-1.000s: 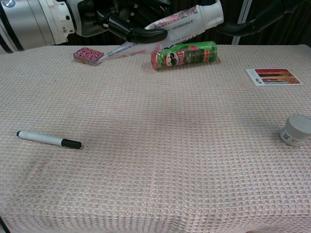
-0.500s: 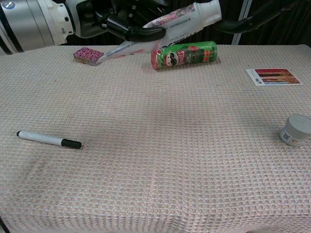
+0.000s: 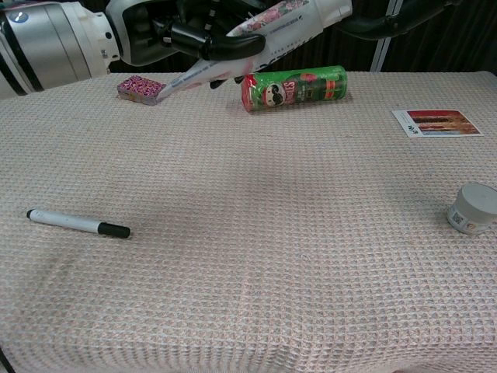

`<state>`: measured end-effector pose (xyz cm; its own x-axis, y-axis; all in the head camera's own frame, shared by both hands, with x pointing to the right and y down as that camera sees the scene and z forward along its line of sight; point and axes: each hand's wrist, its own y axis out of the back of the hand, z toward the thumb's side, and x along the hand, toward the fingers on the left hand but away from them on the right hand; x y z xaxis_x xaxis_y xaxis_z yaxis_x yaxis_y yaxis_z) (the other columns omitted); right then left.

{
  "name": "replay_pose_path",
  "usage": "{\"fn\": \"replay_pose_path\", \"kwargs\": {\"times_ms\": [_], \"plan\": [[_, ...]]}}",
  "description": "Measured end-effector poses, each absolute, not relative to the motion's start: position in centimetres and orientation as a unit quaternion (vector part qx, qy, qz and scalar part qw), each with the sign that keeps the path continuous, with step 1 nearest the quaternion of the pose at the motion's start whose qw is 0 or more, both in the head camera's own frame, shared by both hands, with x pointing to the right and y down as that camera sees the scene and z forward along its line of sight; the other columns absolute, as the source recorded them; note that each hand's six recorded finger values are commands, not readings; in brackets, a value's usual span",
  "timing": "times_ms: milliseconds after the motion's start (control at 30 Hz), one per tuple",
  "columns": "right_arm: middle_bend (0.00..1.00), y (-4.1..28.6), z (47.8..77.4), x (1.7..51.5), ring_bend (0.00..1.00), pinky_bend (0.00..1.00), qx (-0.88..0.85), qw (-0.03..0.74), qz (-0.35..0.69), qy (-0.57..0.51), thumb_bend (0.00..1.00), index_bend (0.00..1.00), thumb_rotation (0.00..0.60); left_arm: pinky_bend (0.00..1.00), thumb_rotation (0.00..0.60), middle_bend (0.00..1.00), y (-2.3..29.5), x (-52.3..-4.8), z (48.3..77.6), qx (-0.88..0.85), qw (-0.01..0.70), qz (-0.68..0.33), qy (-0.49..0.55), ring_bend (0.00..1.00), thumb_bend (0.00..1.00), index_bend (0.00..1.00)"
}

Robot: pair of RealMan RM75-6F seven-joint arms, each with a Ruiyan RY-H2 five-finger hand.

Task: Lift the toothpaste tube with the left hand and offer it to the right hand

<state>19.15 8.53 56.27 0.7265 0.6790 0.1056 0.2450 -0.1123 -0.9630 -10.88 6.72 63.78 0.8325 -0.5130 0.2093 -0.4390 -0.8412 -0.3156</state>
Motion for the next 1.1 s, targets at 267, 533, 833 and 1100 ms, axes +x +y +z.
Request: {"fn": "replay_pose_path", "kwargs": {"times_ms": [267,533,833,1100], "plan": [[0.35,8.3,56.3,19.0,0.10,0.18,-0.719,0.579,0.181,-0.339,0.20,0.76,0.600,0.67,0.455,0.71,6.8,-10.8,64.1,-0.950,0.113,-0.139,0.255,0.58,0.67,0.64],[0.33,8.3,56.4,19.3,0.10,0.16,-0.727,0.562,0.192,-0.345,0.21,0.68,0.600,0.66,0.455,0.71,6.3,-11.3,64.2,-0.953,0.072,-0.131,0.265,0.58,0.67,0.64],[0.32,8.4,56.6,19.9,0.09,0.07,-0.736,0.549,0.217,-0.333,0.21,0.63,0.600,0.66,0.455,0.72,5.5,-11.7,64.0,-0.953,0.061,-0.124,0.271,0.58,0.68,0.64],[0.32,8.6,56.8,20.4,0.09,0.07,-0.736,0.545,0.227,-0.331,0.21,0.63,0.600,0.66,0.454,0.71,5.1,-11.8,64.0,-0.952,0.052,-0.124,0.274,0.58,0.68,0.64]]}}
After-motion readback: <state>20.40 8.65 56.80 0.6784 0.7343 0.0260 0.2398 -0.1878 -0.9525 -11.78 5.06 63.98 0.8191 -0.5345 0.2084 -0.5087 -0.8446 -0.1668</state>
